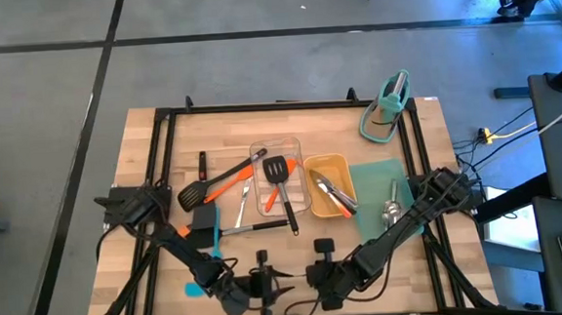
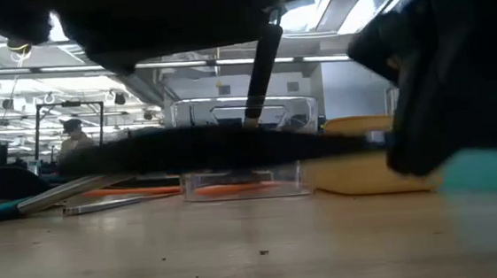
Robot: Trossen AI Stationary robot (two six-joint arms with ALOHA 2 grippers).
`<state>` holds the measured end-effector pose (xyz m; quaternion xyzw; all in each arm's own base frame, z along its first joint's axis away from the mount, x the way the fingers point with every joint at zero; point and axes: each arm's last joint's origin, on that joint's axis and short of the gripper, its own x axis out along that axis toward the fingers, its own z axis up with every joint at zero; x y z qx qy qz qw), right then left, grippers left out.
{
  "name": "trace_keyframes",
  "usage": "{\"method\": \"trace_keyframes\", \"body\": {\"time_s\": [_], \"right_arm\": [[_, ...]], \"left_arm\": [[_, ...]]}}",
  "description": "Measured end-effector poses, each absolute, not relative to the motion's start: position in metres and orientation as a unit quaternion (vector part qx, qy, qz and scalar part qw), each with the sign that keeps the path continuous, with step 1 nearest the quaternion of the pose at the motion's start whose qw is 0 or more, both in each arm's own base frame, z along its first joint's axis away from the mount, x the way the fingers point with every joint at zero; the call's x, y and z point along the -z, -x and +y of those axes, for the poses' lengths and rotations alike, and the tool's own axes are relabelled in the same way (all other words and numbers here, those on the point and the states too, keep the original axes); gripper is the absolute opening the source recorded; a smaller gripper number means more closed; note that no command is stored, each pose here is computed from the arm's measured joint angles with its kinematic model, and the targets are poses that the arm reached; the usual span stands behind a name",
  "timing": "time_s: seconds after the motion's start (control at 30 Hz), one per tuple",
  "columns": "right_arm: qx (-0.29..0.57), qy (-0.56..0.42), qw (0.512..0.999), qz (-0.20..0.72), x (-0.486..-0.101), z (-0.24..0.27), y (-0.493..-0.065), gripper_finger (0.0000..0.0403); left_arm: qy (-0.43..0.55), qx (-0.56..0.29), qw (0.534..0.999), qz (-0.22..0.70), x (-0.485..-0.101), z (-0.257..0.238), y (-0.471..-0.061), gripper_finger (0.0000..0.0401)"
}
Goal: Pick & Place Kitchen Items
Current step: Put the black table knife into the yellow bin
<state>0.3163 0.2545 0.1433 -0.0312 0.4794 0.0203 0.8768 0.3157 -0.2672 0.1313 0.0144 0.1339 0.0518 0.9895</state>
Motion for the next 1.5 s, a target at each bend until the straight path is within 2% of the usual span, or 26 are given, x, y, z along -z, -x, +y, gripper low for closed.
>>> {"method": "trace_keyframes", "body": {"time_s": [0.27, 0.37, 0.5, 0.67, 0.77, 0.87, 1.3, 1.5], "right_arm": [[-0.019, 0.025, 0.879, 0.476, -0.173, 0.262, -0.326, 0.0016], [-0.012, 0.021, 0.877, 0.479, -0.18, 0.262, -0.327, 0.0016], [-0.003, 0.027, 0.873, 0.487, -0.181, 0.261, -0.326, 0.0016], [0.037, 0.017, 0.868, 0.495, -0.185, 0.252, -0.324, 0.0016], [0.072, -0.006, 0.867, 0.494, -0.201, 0.244, -0.322, 0.0016], [0.109, -0.007, 0.864, 0.492, -0.219, 0.239, -0.32, 0.0016], [0.248, 0.0, 0.842, 0.479, -0.324, 0.222, -0.296, 0.0016], [0.279, -0.072, 0.803, 0.522, -0.326, 0.192, -0.313, 0.0016]], "left_arm": [[-0.014, -0.065, 0.99, 0.127, -0.134, -0.27, -0.315, 0.0159], [-0.035, -0.088, 0.991, 0.096, -0.156, -0.284, -0.31, 0.0157], [-0.109, -0.13, 0.984, 0.056, -0.196, -0.313, -0.295, 0.0155], [-0.185, -0.193, 0.963, 0.046, -0.233, -0.343, -0.275, 0.0154], [-0.21, -0.227, 0.95, 0.053, -0.243, -0.353, -0.262, 0.0153], [-0.22, -0.254, 0.94, 0.06, -0.246, -0.36, -0.25, 0.0154], [-0.202, -0.247, 0.946, 0.053, -0.245, -0.367, -0.239, 0.0154], [-0.194, -0.244, 0.949, 0.05, -0.245, -0.368, -0.236, 0.0154]]}}
